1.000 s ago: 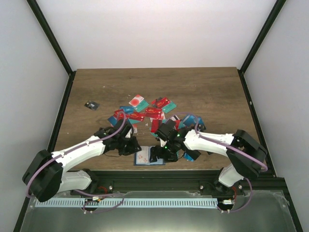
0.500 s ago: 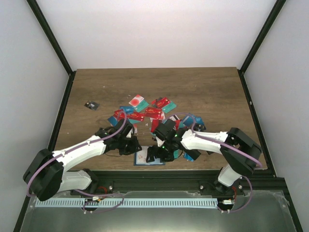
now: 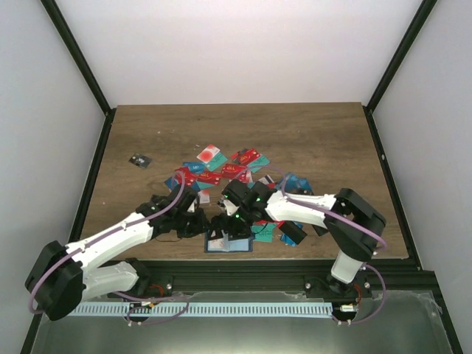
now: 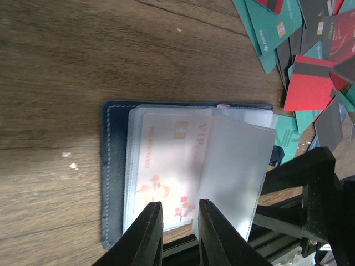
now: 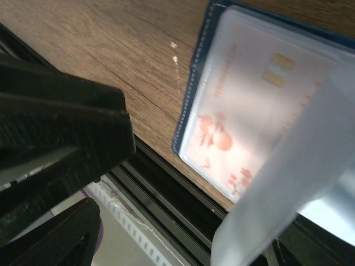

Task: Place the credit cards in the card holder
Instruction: Insert the credit card into the card holder.

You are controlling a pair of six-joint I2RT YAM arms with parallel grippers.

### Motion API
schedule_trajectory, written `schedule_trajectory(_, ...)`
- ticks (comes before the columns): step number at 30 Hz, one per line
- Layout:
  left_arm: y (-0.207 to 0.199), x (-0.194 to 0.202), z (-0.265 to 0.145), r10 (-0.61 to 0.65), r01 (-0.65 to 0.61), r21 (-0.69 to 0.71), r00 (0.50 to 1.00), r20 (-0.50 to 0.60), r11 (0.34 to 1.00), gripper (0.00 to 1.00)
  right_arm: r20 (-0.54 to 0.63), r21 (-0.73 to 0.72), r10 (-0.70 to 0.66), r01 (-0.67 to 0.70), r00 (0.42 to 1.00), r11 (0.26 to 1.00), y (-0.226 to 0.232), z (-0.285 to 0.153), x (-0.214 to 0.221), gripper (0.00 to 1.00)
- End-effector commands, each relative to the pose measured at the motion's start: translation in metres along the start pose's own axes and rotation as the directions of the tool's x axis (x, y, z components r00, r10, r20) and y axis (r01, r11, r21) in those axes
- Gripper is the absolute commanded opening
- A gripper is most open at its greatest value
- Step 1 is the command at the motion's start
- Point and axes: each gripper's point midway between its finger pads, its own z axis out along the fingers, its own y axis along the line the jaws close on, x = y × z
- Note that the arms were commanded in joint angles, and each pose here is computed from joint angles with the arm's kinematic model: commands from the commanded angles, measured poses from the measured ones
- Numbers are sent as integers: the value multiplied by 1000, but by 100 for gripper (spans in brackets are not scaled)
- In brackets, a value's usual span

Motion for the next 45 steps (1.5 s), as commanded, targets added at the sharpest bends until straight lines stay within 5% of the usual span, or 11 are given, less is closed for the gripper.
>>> schedule_trajectory(1,17,6,-7,-18,19,-54,1000,15,998,21,-13,-64,-66,65,998,996,28,7,-11,80)
schedule_trajectory(14,41,22,-29,-65,69,-77,997,50,995,21,-66,-122,-129,120,989,985,62,36,-27,80)
schedule_trajectory(20,41,19,-39,-60,67,-93,995,74,993,22,6,-107,-209,208,978,972,84,4,-39,81)
schedule_trajectory(25,38,-7,-64,-2,30,-169,987,161,985,37,110,-79,-211,220,971,972,81,-46,-51,85)
schedule_trajectory(31,19,-41,-70,74,-44,-183,984,164,982,41,288,-3,-108,113,952,994,31,-110,-69,89)
schedule_trajectory(39,-49,-73,-31,227,-227,5,973,52,974,47,415,172,176,-267,893,948,-83,-155,-71,91)
schedule_trajectory(45,-93,-105,20,334,-329,111,942,-30,938,41,442,-77,346,-350,827,934,-100,-160,-65,90)
